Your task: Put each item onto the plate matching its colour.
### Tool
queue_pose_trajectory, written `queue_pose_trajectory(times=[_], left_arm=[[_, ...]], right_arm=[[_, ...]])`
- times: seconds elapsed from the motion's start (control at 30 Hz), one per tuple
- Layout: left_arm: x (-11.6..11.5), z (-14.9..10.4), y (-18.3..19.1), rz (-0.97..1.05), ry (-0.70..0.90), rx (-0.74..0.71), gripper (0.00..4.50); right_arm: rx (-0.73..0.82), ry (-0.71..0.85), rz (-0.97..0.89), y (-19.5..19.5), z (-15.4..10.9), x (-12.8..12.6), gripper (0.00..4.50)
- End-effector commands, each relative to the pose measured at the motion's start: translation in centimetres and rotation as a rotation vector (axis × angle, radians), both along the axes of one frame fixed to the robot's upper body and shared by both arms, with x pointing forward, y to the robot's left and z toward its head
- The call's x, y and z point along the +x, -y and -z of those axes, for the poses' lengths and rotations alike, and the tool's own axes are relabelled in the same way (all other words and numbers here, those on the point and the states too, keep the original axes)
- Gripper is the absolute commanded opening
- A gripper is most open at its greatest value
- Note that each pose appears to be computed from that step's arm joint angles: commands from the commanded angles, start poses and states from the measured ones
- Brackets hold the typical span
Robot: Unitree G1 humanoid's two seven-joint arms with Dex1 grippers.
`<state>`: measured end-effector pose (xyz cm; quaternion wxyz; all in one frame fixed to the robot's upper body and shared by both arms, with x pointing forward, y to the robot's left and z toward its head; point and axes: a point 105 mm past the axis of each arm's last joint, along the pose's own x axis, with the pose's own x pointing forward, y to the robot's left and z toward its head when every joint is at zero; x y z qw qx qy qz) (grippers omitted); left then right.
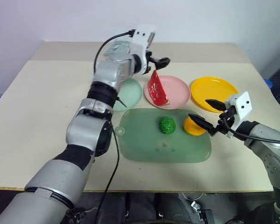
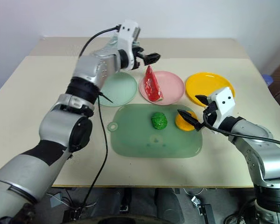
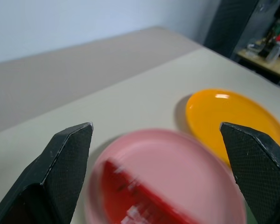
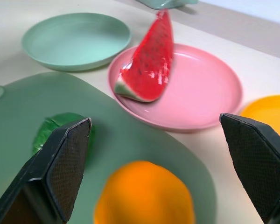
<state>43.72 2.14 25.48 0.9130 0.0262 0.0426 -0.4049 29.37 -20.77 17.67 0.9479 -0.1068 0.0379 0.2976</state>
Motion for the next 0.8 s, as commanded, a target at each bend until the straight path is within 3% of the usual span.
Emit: queue_pose_trajectory(times=[0.03, 0.13, 0.23, 0.37, 0.63, 0.8], left_arm=[[-5.1, -0.7, -0.4, 0.265, 0.147, 0.041, 4.45], [-10.4, 3.0, -1.5, 0.505, 0.176, 0.144, 4.45], [-12.7, 5.3, -1.9, 0.611, 0.1, 0.175, 4.45], [-13.1, 7.4, -0.8, 0.648, 0.115, 0.292, 4.45], [-11.4, 9.8, 2.7, 0.631, 0.217, 0.419, 4.45], [-10.7, 10.4, 4.1, 0.629, 0.246, 0.422, 4.45]], right_arm=[[-0.02, 0.006, -0.082, 0.0, -1.0, -1.5, 4.5], [-0.058, -0.056, -0.164, 0.0, -0.4, -3.1, 4.5], [-0.084, -0.081, -0.169, 0.7, -0.2, -3.4, 4.5], [-0.108, -0.093, -0.175, 1.1, 0.0, -3.6, 4.5], [-0.092, -0.087, -0.189, 0.3, 0.0, -4.3, 4.5], [-0.077, -0.096, -0.189, -0.2, 0.4, -5.0, 4.5]])
